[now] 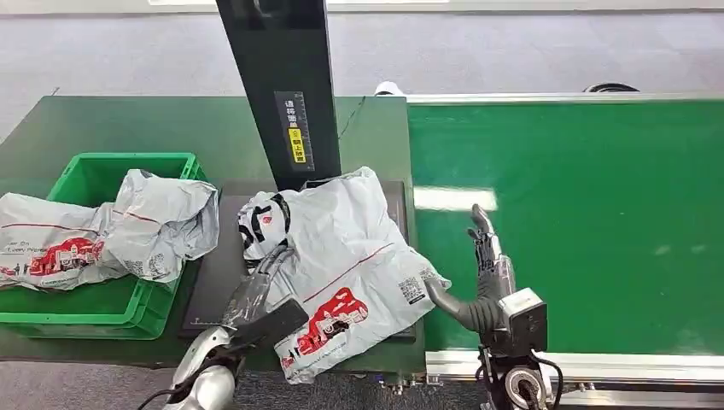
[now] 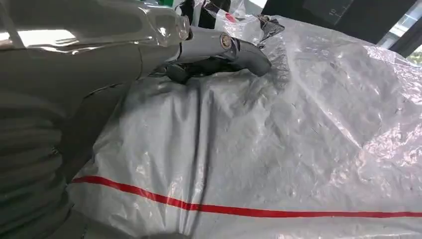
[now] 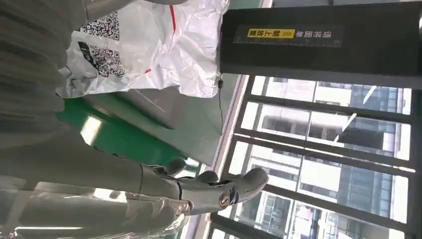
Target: Moved the parcel from conveyor to table for the left to box.
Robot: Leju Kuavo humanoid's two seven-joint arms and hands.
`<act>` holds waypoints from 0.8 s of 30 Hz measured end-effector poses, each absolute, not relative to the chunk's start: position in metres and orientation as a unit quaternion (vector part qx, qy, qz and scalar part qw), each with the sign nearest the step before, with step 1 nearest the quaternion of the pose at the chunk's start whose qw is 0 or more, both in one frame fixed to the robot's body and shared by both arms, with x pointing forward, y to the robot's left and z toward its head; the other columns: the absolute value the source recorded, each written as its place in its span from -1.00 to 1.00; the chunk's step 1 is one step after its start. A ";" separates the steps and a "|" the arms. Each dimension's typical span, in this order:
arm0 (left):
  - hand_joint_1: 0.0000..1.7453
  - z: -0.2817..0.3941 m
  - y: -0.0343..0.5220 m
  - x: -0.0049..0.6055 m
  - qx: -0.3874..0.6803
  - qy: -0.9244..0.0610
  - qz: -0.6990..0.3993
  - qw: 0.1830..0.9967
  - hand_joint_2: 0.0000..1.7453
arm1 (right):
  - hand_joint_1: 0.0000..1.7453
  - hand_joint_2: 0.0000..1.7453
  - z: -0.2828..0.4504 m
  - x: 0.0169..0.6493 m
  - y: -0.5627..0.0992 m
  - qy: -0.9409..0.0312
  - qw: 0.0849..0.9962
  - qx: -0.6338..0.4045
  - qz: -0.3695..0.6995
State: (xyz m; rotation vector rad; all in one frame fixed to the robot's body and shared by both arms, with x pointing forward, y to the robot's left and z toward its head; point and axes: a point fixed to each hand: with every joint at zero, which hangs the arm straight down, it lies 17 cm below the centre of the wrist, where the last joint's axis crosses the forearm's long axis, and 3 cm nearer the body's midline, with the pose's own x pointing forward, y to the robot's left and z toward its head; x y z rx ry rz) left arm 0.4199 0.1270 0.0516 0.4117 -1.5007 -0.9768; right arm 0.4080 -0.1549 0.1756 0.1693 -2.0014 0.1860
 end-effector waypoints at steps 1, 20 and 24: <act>0.60 0.051 0.126 0.419 0.177 -0.648 -0.424 0.607 1.00 | -1.00 1.00 0.176 0.408 -0.156 -0.840 0.533 0.070 0.077; 1.00 0.061 0.119 0.421 0.163 -0.672 -0.414 0.592 1.00 | -1.00 1.00 0.172 0.409 -0.167 -0.835 0.543 0.059 0.064; 1.00 0.074 0.117 0.421 0.159 -0.698 -0.400 0.572 1.00 | -1.00 1.00 0.172 0.410 -0.169 -0.836 0.542 0.057 0.063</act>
